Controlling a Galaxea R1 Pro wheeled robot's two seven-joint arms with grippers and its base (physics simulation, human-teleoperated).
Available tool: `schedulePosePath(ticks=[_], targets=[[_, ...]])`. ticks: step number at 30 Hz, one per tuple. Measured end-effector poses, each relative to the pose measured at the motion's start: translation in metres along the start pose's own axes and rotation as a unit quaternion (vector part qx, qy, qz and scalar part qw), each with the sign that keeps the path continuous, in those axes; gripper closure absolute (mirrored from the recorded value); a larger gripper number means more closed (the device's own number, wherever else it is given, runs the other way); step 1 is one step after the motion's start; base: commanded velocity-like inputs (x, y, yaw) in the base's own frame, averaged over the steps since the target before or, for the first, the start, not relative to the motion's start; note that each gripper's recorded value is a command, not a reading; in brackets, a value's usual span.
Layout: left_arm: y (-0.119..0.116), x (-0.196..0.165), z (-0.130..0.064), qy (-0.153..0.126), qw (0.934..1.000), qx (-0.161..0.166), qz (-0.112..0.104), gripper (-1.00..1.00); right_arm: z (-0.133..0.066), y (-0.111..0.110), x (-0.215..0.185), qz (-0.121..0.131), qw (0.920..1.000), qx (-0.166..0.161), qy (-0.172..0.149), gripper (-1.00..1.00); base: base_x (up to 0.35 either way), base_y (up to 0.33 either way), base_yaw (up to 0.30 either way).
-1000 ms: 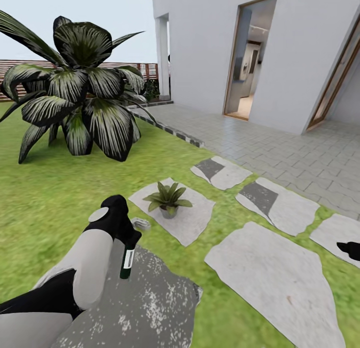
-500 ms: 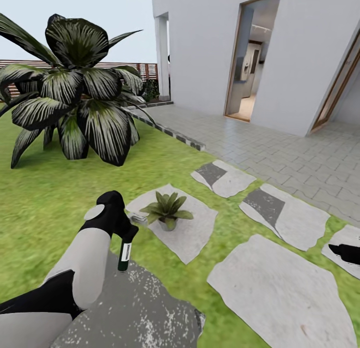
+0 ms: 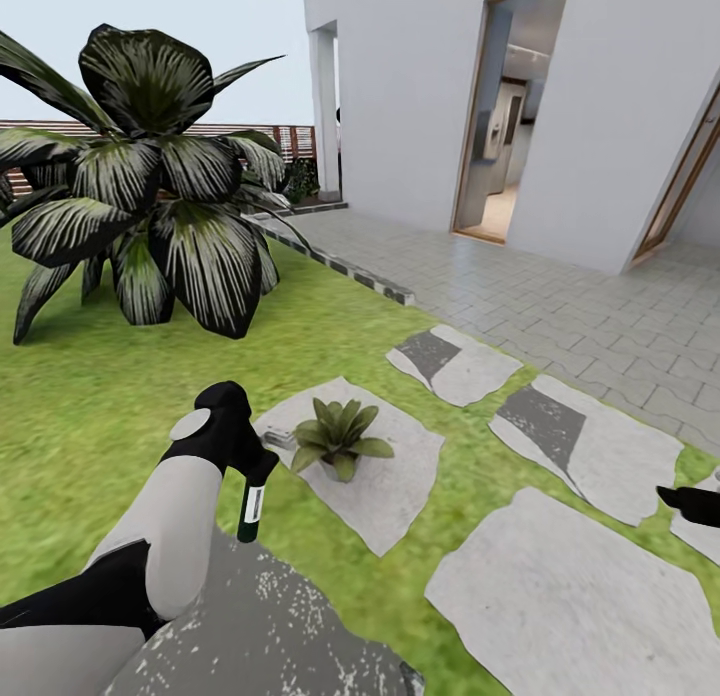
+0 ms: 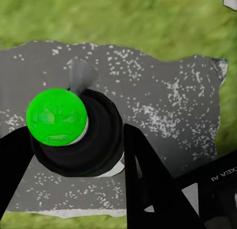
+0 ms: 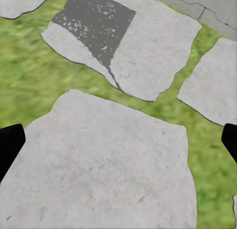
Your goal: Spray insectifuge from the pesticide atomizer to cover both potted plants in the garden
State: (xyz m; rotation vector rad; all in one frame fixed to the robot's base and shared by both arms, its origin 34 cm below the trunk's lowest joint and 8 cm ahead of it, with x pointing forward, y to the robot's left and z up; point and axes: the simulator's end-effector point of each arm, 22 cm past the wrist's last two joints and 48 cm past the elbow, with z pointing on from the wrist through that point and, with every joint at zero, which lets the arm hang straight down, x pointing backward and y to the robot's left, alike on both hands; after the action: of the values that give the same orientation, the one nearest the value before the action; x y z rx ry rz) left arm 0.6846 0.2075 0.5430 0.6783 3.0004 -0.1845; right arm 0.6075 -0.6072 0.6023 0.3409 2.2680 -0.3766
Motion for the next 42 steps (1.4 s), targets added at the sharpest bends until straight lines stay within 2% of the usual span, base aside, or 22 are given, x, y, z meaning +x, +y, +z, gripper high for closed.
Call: schedulePosePath(ticks=[14, 25, 31, 37, 39, 42], targets=[[0.0, 0.003, 0.003, 0.003, 1.0, -0.001, 0.004, 1.0, 0.0, 0.0, 0.0, 0.001, 1.0, 0.0, 0.0, -1.0, 0.025, -0.055, 0.0], [-0.001, 0.002, 0.003, 0.003, 1.0, 0.0, 0.004, 1.0, 0.0, 0.0, 0.0, 0.0, 1.0, 0.0, 0.0, -1.0, 0.295, 0.062, -0.007], [-0.002, 0.003, 0.004, 0.004, 1.0, 0.001, 0.004, 1.0, 0.0, 0.0, 0.0, 0.001, 1.0, 0.0, 0.0, -1.0, 0.093, 0.249, -0.232], [-0.003, 0.005, 0.007, 0.008, 0.9999, 0.003, 0.005, 1.0, 0.0, 0.0, 0.0, 0.001, 1.0, 0.0, -0.001, -1.0, 0.004, 0.052, -0.281], [-0.009, 0.01, 0.013, 0.019, 0.9997, 0.011, 0.01, 1.0, 0.0, 0.0, 0.0, 0.001, 1.0, 0.0, -0.001, -1.0, 0.0, 0.004, -0.186], [-0.024, 0.026, 0.032, 0.052, 0.9979, 0.033, 0.022, 1.0, 0.0, 0.0, 0.0, 0.001, 1.0, 0.0, -0.001, -1.0, 0.0, 0.001, -0.051]])
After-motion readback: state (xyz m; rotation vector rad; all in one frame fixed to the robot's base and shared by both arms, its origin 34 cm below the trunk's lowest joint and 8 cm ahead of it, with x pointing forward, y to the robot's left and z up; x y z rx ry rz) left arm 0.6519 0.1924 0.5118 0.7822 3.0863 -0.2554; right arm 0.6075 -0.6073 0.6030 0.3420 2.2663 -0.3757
